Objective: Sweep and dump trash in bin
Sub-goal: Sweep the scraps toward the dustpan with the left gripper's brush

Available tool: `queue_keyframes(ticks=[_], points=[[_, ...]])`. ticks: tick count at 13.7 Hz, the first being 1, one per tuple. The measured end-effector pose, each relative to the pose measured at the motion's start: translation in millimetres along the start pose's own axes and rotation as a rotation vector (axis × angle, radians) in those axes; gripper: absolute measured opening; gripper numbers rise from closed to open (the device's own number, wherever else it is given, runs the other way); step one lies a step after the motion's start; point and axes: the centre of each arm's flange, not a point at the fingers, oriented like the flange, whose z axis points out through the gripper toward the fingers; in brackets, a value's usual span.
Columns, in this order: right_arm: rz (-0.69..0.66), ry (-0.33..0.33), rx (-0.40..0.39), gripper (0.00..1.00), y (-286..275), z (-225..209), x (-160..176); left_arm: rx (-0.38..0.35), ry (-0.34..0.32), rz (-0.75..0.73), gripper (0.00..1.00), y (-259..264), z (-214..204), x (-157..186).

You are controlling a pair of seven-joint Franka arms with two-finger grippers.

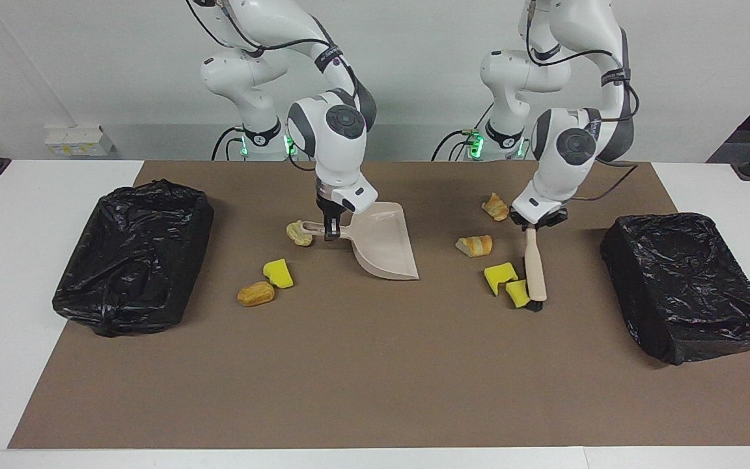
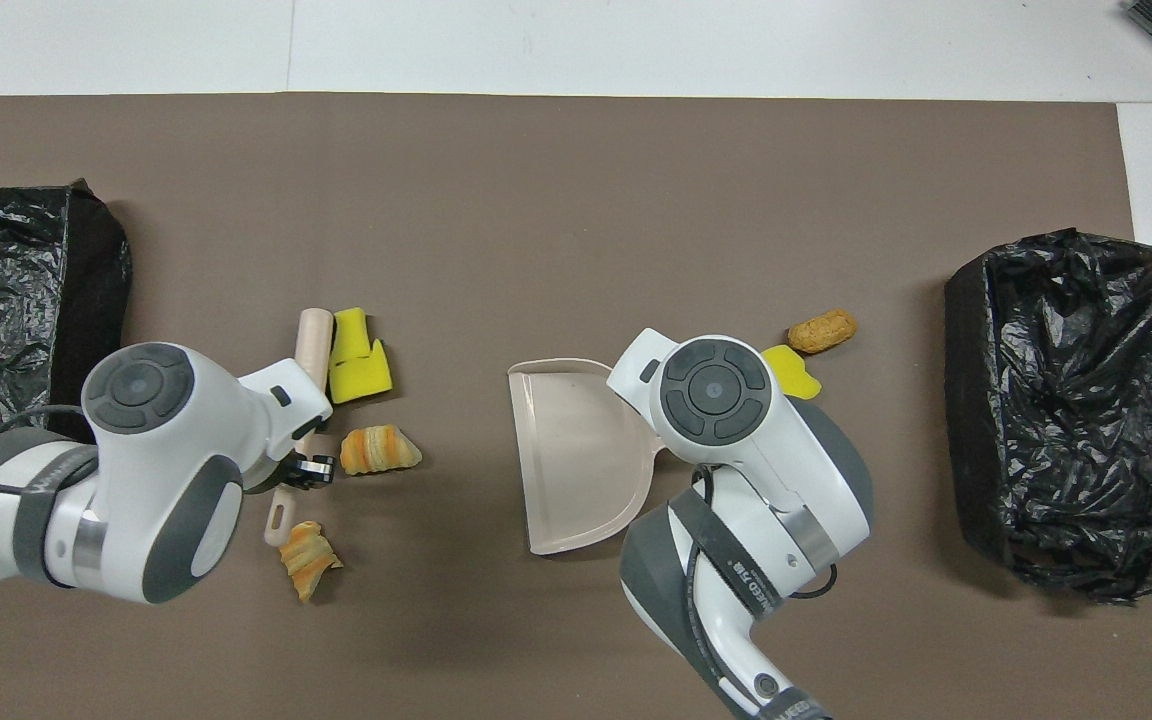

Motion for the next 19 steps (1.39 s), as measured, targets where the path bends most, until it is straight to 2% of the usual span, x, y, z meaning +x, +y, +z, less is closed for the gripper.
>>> queue_keyframes(ticks=[3, 5, 8, 11, 16, 19], points=[[0.0, -0.001, 0.002, 0.33, -0.3, 0.5, -0.2, -0.019, -0.003, -0.011, 0.26, 56.0, -1.5, -13.5], [0.005, -0.002, 0.004, 0.33, -0.4, 1.2, -0.9, -0.011, -0.029, -0.038, 0.26, 81.6, -14.8, -20.8], [0.029, -0.006, 0.015, 0.33, -1.6, 4.8, -4.9, 0.018, -0.124, -0.093, 0.26, 72.8, -53.7, -35.5], [0.037, -0.007, 0.017, 0.33, -2.7, 5.9, -5.2, 0.058, -0.211, -0.286, 0.26, 50.7, -69.2, -68.3], [0.065, -0.01, 0.022, 0.33, -5.0, 7.9, -5.8, 0.154, -0.277, -0.624, 0.26, 31.8, -18.5, -140.1], [0.078, -0.011, 0.025, 0.33, -6.2, 8.9, -6.1, 0.184, -0.284, -0.706, 0.26, 27.6, 3.7, -162.4]])
